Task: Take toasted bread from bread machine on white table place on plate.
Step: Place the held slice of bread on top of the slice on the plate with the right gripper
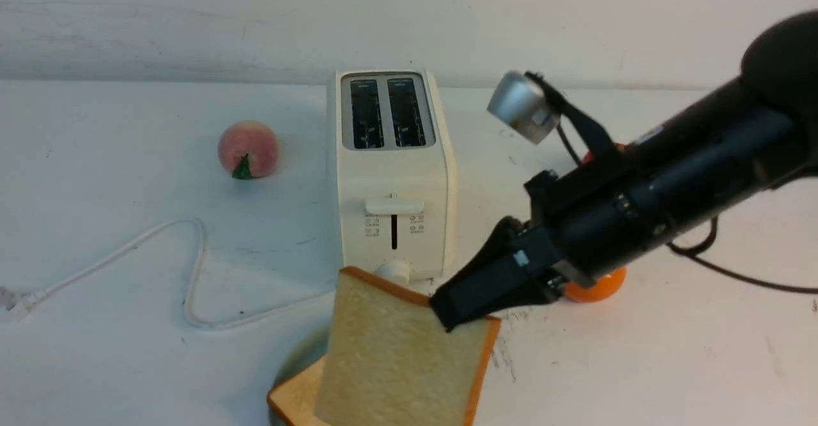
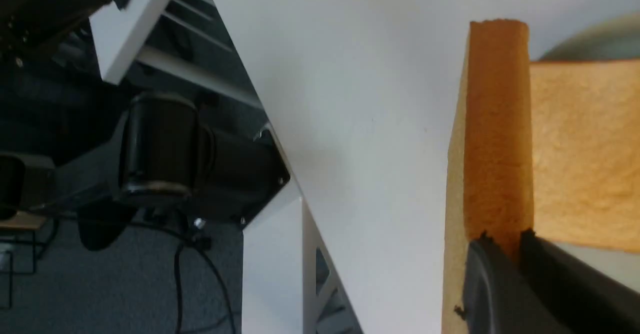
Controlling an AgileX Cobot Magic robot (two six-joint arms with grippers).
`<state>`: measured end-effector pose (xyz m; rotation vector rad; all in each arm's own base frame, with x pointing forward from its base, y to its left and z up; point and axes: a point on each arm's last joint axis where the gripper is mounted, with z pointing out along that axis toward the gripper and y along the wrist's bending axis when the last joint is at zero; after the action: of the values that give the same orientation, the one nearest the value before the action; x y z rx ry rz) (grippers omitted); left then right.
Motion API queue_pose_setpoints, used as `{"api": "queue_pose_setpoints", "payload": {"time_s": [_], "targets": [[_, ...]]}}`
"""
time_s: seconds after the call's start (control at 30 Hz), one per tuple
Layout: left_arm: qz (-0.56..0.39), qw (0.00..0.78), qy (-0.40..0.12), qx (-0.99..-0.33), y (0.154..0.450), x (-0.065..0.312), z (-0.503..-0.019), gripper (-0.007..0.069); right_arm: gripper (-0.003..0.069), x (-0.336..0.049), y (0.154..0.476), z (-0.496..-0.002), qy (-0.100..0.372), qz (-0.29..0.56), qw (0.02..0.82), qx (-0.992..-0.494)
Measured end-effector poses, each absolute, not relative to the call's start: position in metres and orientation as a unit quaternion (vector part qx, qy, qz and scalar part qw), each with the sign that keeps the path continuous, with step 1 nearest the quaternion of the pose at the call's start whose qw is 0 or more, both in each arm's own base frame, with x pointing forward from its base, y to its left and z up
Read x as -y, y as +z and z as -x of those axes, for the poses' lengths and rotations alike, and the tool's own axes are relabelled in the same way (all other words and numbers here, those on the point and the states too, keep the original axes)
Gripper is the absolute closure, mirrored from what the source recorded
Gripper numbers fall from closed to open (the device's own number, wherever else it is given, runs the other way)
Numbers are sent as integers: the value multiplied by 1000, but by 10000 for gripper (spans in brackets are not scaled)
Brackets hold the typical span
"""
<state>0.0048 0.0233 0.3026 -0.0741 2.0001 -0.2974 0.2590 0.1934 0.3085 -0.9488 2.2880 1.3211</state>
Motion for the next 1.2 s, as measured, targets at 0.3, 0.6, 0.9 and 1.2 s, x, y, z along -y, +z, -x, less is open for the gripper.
{"api": "queue_pose_setpoints", "payload": {"time_s": [0.3,0.6,0.9,1.2], "targets": [[31,530,-125,-838,303,-23,-5,639,613,-219,262,-281,463,249,208,-825],[31,530,-125,-838,302,-23,-5,639,612,-230,234,-292,450,218,197,-843],[31,530,-125,-838,302,-23,-5,639,540,-231,214,-295,429,230,178,-855],[31,530,-125,-838,302,-23,-5,639,242,-228,209,-292,398,273,172,-859]]}}
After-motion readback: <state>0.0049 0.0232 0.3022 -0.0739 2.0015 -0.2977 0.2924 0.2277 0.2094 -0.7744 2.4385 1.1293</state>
